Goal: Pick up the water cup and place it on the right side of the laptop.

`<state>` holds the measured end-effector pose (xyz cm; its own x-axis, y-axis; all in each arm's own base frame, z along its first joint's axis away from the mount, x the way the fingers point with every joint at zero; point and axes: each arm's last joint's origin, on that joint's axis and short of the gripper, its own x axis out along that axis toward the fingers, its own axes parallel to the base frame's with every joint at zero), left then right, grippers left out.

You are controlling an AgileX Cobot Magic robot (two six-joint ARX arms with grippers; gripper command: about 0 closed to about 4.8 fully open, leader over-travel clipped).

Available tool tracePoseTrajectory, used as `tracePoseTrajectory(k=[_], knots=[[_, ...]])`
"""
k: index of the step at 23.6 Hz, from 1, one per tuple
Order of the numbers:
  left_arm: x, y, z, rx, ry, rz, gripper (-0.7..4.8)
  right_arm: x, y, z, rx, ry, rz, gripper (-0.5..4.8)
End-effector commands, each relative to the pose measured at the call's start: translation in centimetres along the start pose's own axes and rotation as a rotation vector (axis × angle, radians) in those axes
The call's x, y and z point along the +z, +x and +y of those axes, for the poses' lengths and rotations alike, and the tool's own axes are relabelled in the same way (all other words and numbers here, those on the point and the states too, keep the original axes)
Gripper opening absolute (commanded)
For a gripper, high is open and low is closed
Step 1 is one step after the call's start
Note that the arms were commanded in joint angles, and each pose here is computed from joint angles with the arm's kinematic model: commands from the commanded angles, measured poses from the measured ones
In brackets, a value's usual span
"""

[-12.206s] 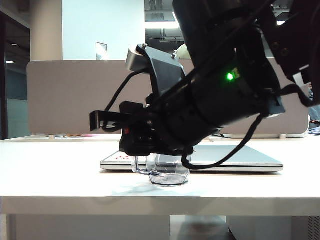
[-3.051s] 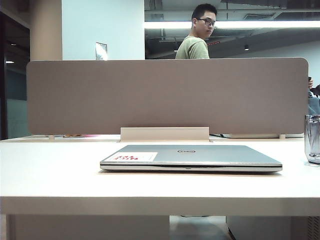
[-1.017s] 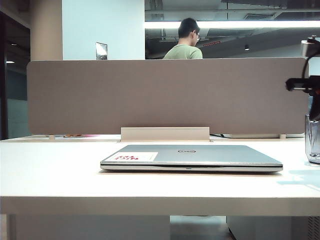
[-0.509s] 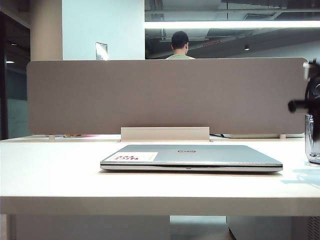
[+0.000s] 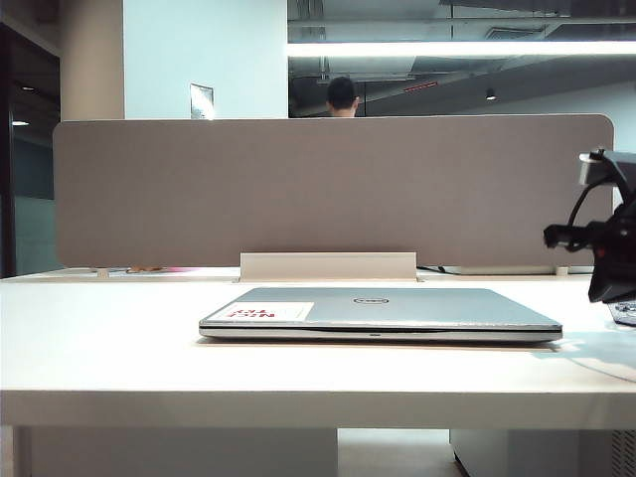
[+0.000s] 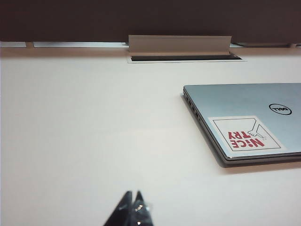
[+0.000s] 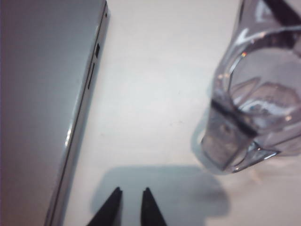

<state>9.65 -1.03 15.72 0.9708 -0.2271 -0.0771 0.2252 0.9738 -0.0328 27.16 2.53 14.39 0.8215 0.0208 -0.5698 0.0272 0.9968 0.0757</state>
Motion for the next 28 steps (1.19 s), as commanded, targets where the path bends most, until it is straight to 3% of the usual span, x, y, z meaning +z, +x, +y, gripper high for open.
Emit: tracePoseTrajectory(k=[1, 9, 13, 21, 28], knots=[[0.11, -0.02, -0.03, -0.007, 0.001, -0.004, -0.04, 0.23, 0.38, -0.07, -0.032, 0.007, -0.034, 0.35], [-0.05, -0.02, -0.03, -0.007, -0.002, 0.014, -0.04, 0.61, 0.90, -0.07, -0.050, 0.032, -0.106, -0.05], [-0.05, -0.02, -0.03, -0.007, -0.002, 0.014, -0.04, 0.95, 0.84, -0.40, -0.143, 0.048, -0.150, -0.04], [-0.07, -0.02, -0.04, -0.011, -0.003, 0.015, -0.04, 0.89, 0.81, -0.61, -0.188, 0.050, -0.145, -0.04], [-0.06, -0.02, -0.05, -0.015, -0.003, 0.015, -0.04, 0.82, 0.32, -0.94, -0.300, 0.048, -0.127, -0.04]])
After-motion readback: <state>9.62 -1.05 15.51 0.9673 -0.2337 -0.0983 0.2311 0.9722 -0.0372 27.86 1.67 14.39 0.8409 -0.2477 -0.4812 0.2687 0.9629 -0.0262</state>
